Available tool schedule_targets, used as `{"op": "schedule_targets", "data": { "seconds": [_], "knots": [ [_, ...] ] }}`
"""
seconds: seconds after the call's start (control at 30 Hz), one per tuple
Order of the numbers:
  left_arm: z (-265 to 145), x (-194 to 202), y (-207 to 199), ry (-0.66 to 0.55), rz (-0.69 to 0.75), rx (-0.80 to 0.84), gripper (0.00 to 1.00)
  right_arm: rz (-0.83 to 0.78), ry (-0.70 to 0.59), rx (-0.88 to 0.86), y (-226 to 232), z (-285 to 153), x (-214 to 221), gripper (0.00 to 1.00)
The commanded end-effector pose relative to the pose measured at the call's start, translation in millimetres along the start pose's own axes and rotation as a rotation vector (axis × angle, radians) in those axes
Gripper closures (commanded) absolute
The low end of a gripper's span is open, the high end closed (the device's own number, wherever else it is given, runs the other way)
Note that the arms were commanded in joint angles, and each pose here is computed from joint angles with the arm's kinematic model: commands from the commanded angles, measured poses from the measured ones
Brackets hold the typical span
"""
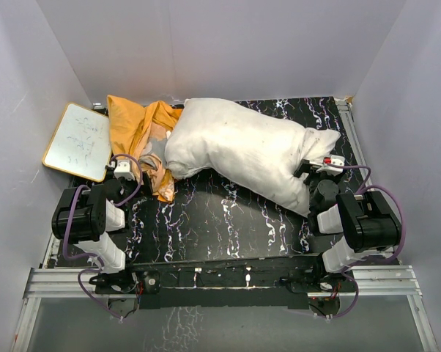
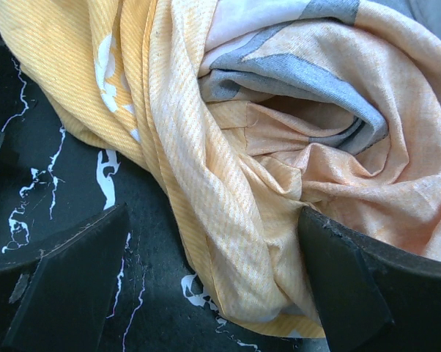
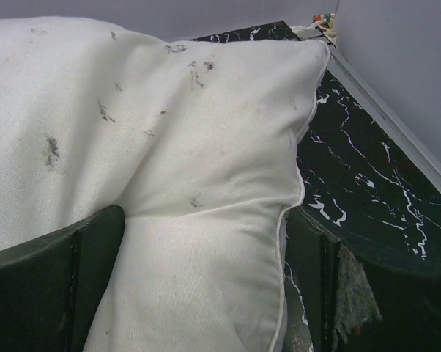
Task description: Remove the pillowcase from the pillow
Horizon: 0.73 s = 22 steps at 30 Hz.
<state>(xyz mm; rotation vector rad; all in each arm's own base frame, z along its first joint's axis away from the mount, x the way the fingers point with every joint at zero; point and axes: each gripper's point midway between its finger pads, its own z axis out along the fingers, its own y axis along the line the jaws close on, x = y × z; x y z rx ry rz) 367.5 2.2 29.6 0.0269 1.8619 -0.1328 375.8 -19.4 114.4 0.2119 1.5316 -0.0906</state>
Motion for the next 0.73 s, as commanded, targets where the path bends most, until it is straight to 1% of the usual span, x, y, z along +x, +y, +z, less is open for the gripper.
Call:
{"op": "schedule_targets", "data": {
  "seconds": [0.0,0.13,0.7],
  "knots": [
    [1.8,-8.3,-0.8,-0.028,0.016,0.002,0.03,-0.044,0.105,-0.04,4.5,-5.7,26.5,0.02],
    [1.5,-8.6,-0.9,-0.03,0.017,0.002,0.03,-0.045,0.088,-0.046,5.4,-5.4,24.1,0.02],
    [3.8,-6.6,-1.5,-0.015,0.036,-0.021,0.03,-0.046,0.086,-0.042,4.6,-5.5,23.8,0.02]
  ]
}}
